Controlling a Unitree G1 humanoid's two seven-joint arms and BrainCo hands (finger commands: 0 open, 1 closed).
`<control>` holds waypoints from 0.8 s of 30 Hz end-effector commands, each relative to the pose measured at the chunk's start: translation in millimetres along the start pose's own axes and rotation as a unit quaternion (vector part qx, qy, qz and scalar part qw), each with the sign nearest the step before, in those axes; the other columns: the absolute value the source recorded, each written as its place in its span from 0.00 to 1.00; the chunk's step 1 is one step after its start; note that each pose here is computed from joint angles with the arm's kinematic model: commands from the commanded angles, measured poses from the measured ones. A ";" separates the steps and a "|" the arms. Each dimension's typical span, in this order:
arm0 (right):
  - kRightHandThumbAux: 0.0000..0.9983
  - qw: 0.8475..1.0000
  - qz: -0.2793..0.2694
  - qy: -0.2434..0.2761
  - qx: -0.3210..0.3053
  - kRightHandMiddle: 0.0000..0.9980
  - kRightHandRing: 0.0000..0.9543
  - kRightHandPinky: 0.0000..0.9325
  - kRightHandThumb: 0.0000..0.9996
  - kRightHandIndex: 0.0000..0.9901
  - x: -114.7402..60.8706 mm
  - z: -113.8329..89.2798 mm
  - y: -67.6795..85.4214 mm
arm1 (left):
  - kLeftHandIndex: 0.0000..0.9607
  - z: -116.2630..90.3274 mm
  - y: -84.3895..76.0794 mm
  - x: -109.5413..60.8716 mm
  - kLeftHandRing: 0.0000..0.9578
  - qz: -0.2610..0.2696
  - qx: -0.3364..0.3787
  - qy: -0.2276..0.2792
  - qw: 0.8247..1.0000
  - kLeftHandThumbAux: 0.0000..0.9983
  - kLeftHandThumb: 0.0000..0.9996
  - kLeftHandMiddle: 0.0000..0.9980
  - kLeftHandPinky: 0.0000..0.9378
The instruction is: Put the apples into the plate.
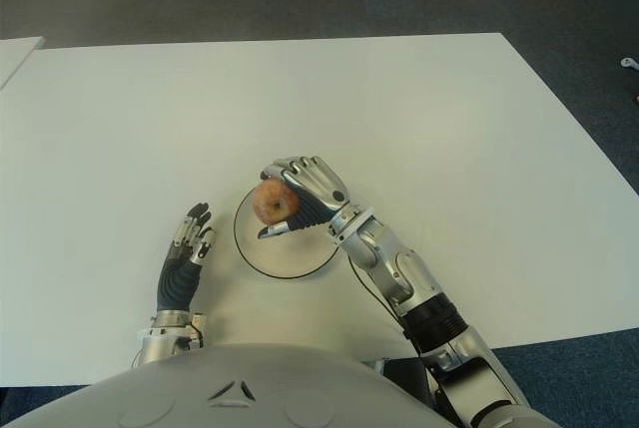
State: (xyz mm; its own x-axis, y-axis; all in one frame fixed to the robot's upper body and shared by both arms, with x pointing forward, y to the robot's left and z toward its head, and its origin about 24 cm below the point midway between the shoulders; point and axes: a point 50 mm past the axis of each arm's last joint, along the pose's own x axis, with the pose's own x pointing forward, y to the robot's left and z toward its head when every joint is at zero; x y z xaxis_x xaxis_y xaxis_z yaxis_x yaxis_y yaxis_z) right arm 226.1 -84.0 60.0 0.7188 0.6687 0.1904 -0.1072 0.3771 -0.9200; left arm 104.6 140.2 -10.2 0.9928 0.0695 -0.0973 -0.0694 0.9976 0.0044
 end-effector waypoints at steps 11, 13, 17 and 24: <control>0.61 1.000 0.009 0.003 0.005 0.87 0.90 0.92 1.00 0.85 -11.6 -7.4 3.1 | 0.00 -3.2 0.2 -1.1 0.00 -0.006 0.002 0.017 1.000 0.42 0.04 0.00 0.02; 0.61 1.000 0.010 0.005 0.001 0.87 0.90 0.92 1.00 0.85 -14.0 -9.6 4.8 | 0.00 -3.2 0.4 -1.3 0.00 -0.004 -0.001 0.016 1.000 0.42 0.04 0.00 0.02; 0.61 1.000 0.016 0.008 -0.008 0.86 0.90 0.90 1.00 0.84 -17.3 -14.8 9.9 | 0.00 -2.5 1.1 -1.2 0.00 -0.002 -0.003 0.016 1.000 0.43 0.04 0.00 0.03; 0.60 1.000 0.025 0.010 -0.006 0.85 0.89 0.91 1.00 0.83 -22.5 -20.3 20.6 | 0.00 -1.5 1.1 -2.0 0.00 -0.001 -0.004 0.015 1.000 0.44 0.05 0.00 0.03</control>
State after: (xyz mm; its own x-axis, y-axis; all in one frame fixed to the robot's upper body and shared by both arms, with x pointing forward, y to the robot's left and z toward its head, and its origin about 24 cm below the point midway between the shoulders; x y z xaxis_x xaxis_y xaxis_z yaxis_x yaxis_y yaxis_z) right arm 221.4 -103.8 32.7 0.7341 0.6663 0.1309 -0.1371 0.3343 -0.9325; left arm 104.2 140.9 -10.0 0.9917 0.0743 -0.1052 -0.0751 0.9972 -0.0037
